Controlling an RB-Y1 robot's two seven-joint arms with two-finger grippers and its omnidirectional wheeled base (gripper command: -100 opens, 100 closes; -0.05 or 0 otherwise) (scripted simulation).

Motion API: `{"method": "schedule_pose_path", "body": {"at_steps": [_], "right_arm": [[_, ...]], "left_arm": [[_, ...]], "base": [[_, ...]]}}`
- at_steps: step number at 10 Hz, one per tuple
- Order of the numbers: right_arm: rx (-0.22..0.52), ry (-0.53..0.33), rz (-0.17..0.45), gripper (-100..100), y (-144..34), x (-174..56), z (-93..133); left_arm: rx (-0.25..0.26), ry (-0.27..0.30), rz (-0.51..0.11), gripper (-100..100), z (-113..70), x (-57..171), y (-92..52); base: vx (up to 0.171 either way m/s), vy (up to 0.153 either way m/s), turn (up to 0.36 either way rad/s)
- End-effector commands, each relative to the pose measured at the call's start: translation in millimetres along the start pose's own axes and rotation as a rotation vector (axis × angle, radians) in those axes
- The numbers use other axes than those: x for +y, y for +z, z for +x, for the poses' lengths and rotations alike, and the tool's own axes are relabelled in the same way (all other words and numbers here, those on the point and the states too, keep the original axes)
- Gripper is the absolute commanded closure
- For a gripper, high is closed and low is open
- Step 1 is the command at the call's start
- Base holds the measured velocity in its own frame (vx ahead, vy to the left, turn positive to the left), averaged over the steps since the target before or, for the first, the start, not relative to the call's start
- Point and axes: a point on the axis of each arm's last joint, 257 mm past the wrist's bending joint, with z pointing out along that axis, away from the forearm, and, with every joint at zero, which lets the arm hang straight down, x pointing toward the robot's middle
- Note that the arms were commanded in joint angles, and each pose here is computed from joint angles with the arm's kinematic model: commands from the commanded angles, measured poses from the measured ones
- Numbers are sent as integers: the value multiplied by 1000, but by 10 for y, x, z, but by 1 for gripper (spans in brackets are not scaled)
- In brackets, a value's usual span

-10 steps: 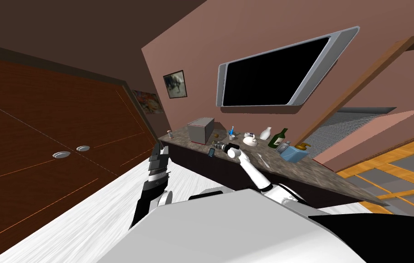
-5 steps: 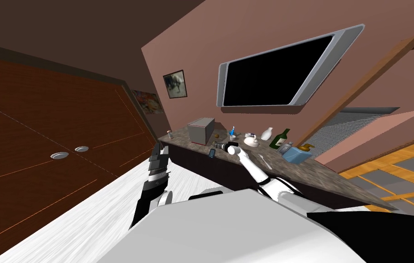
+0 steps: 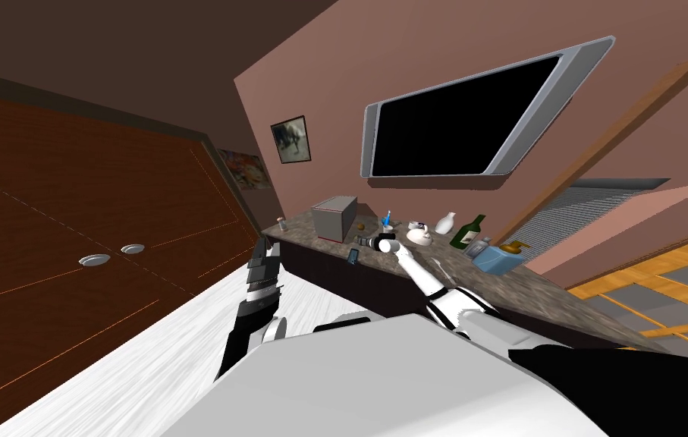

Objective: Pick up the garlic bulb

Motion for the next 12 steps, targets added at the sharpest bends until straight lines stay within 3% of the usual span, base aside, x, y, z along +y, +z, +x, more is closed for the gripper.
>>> {"method": "schedule_pose_path", "body": {"at_steps": [1,3,4,12], "right_arm": [[-56,76,-5,-100,8,86,-43],[-58,116,-7,-100,9,90,-51],[-103,173,-15,-100,2,161,-84],[-244,471,-77,-100,-104,439,-174]], "left_arm": [[0,0,0,0,0,0,0],[0,0,0,0,0,0,0],[0,0,0,0,0,0,0],[0,0,0,0,0,0,0]], "base": [[49,5,2],[32,6,1],[33,10,3],[47,8,5]]}}
